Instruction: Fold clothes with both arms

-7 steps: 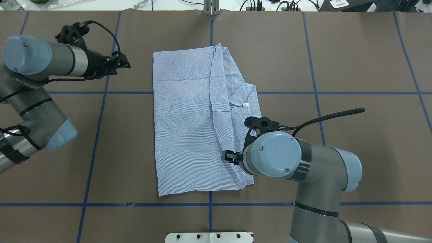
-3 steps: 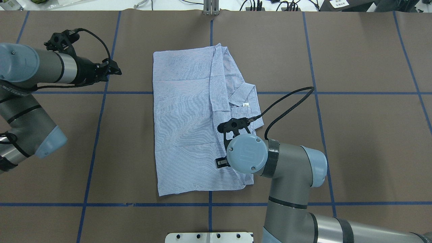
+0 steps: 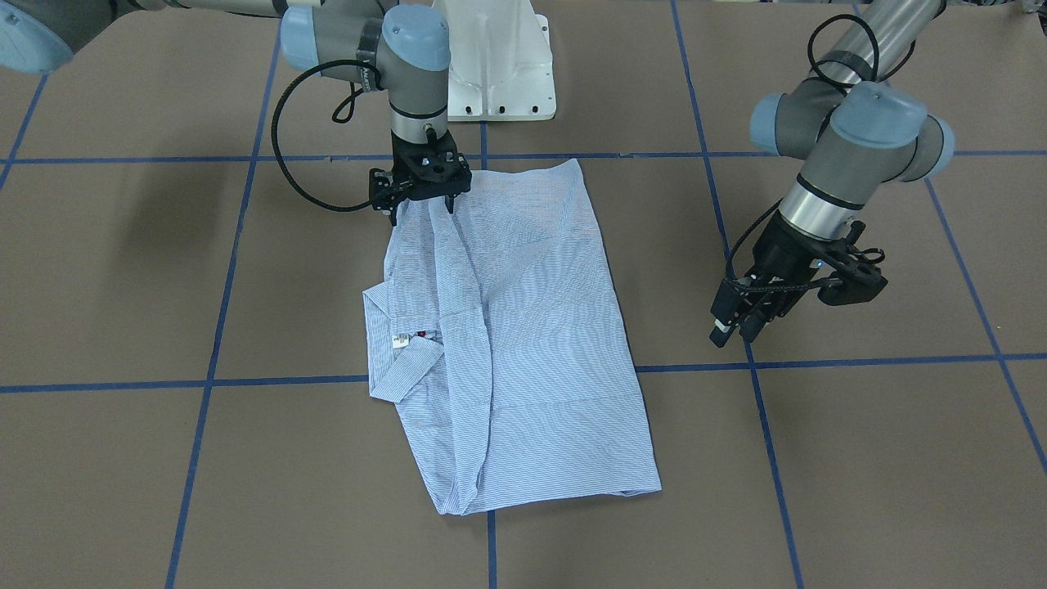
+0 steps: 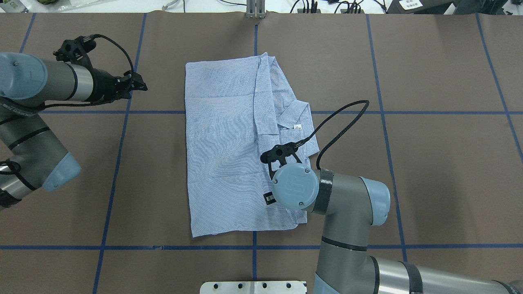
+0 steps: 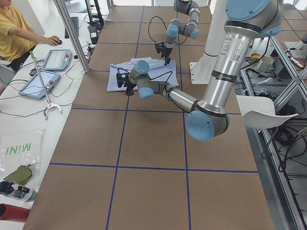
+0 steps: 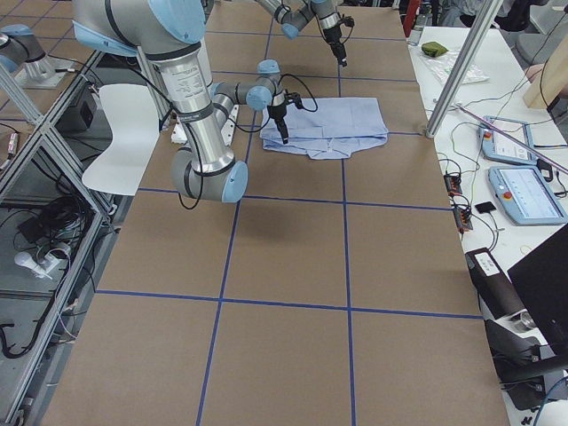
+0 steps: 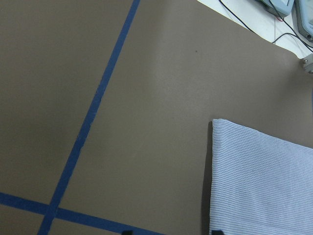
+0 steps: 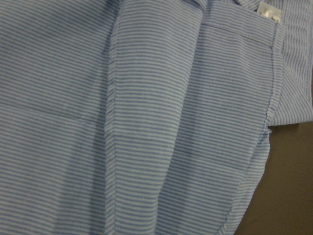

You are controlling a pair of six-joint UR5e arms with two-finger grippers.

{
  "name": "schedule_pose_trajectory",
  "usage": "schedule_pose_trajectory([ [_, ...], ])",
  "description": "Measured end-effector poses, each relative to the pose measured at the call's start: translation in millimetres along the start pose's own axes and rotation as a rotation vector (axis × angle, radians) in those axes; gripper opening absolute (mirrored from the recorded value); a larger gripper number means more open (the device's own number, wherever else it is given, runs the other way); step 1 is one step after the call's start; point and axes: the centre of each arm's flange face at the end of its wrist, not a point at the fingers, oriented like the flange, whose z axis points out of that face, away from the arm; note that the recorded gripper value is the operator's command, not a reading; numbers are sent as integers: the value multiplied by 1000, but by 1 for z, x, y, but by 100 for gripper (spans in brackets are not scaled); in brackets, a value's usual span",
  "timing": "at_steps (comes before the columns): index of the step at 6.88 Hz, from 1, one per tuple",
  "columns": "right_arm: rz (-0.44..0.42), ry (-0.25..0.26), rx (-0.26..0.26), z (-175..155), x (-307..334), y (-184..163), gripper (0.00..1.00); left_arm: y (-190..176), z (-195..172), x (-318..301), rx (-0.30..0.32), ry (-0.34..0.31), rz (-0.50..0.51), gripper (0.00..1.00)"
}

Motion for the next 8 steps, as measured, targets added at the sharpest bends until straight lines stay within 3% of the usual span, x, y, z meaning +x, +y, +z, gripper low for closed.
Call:
schedule_pose_trajectory([
  [5,-100,89,-8,2,93,14,100,0,-7,7,3,15,-2,63],
  [7,-100,90,-5,-5,107,24,100,1,-12,11,4,22,-2,63],
  [8,-90,82,7,-8,95,11,100,1,-16,11,4,26,-1,63],
])
